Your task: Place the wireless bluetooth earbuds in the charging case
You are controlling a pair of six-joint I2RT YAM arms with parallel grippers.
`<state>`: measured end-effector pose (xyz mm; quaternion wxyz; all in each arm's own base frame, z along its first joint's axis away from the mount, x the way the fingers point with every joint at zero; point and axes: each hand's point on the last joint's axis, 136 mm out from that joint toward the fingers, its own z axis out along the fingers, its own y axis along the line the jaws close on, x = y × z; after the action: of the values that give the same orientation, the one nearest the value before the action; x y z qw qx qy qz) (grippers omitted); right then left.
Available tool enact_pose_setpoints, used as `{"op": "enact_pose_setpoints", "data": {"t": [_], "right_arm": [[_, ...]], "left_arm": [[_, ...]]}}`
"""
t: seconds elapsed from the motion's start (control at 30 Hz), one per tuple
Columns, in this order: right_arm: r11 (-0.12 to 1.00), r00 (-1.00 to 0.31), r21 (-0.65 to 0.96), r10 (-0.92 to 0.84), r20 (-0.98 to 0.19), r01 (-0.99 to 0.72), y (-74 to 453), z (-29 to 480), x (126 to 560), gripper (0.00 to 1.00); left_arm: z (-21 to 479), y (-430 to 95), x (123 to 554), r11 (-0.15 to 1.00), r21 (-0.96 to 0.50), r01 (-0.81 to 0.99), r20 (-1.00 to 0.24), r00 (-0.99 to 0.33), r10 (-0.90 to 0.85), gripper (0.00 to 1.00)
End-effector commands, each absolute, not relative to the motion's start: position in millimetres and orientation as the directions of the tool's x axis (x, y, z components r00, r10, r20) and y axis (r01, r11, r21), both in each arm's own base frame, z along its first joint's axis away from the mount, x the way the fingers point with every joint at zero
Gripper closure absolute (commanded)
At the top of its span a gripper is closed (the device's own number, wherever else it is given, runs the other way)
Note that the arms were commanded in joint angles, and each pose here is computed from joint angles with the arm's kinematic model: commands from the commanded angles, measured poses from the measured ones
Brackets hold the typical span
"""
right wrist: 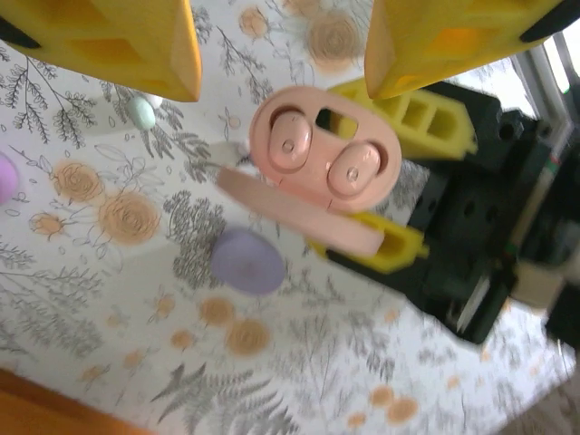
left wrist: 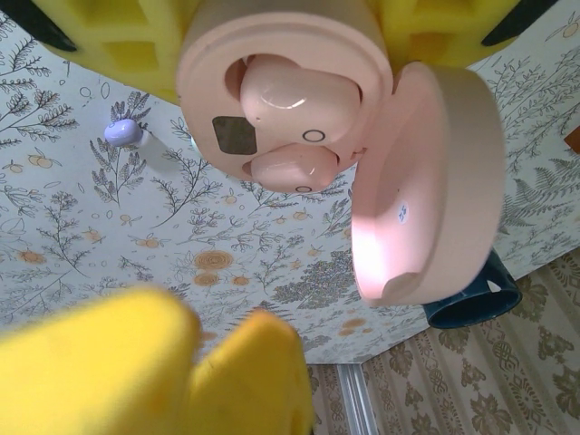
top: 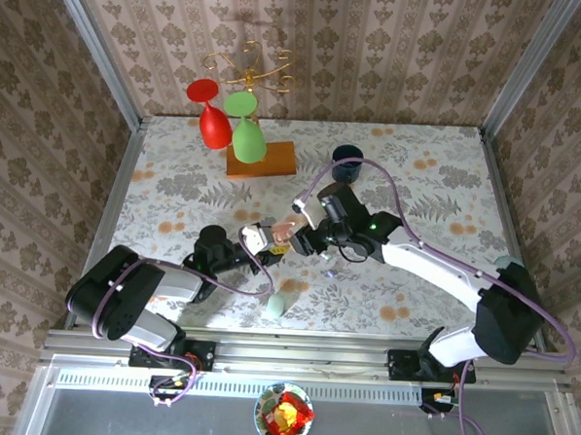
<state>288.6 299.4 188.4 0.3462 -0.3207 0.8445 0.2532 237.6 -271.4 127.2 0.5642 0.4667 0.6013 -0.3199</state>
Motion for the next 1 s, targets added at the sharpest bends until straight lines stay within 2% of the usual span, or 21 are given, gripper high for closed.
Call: {"op": "enact_pose_setpoints", "data": {"t": [0.0, 0.1, 0.23, 0.43, 0.6, 0.7, 0.83, 0.97], "right_arm": [[0.671, -0.578, 0.301, -0.233, -0.782, -0.677, 306.5, 213.0, 299.2, 0.44], [0.703, -0.637, 0.338, -0.209, -0.742, -0.626, 309.6, 210.3, 312.3, 0.38], [0.723, -0.679, 0.351, -0.220, -0.700, -0.595, 315.1, 196.2, 328.6, 0.35], [0.719, -0.659, 0.314, -0.261, -0.705, -0.620, 316.1, 181.2, 332.0, 0.35], [0.714, -0.653, 0.329, -0.233, -0.720, -0.618, 309.8, 188.4, 324.7, 0.35], [0.725, -0.645, 0.350, -0.167, -0.746, -0.593, 302.0, 201.4, 323.8, 0.35], [0.706, -0.657, 0.453, -0.024, -0.753, -0.545, 291.8, 223.8, 324.4, 0.35], [0.609, -0.701, 0.629, 0.162, -0.694, -0.483, 282.4, 249.1, 319.3, 0.32]], "left_arm": [[142.5, -274.5, 240.1, 0.347, 0.207, 0.915, -0.972, 0.152, 0.179, 0.68], [144.3, -274.9, 238.9, 0.342, 0.219, 0.914, -0.970, 0.166, 0.178, 0.67], [146.2, -274.9, 237.7, 0.339, 0.228, 0.913, -0.968, 0.177, 0.176, 0.67], [155.4, -271.4, 242.0, 0.383, 0.199, 0.902, -0.977, 0.150, 0.152, 0.66], [165.4, -273.0, 246.1, 0.402, 0.150, 0.903, -0.988, 0.120, 0.099, 0.66], [175.1, -273.9, 246.7, 0.410, 0.127, 0.903, -0.992, 0.123, 0.037, 0.67], [187.2, -281.1, 251.8, 0.395, 0.035, 0.918, -0.998, 0.049, -0.025, 0.67], [205.0, -286.4, 254.5, 0.386, -0.007, 0.923, -0.997, 0.025, -0.080, 0.67]]}}
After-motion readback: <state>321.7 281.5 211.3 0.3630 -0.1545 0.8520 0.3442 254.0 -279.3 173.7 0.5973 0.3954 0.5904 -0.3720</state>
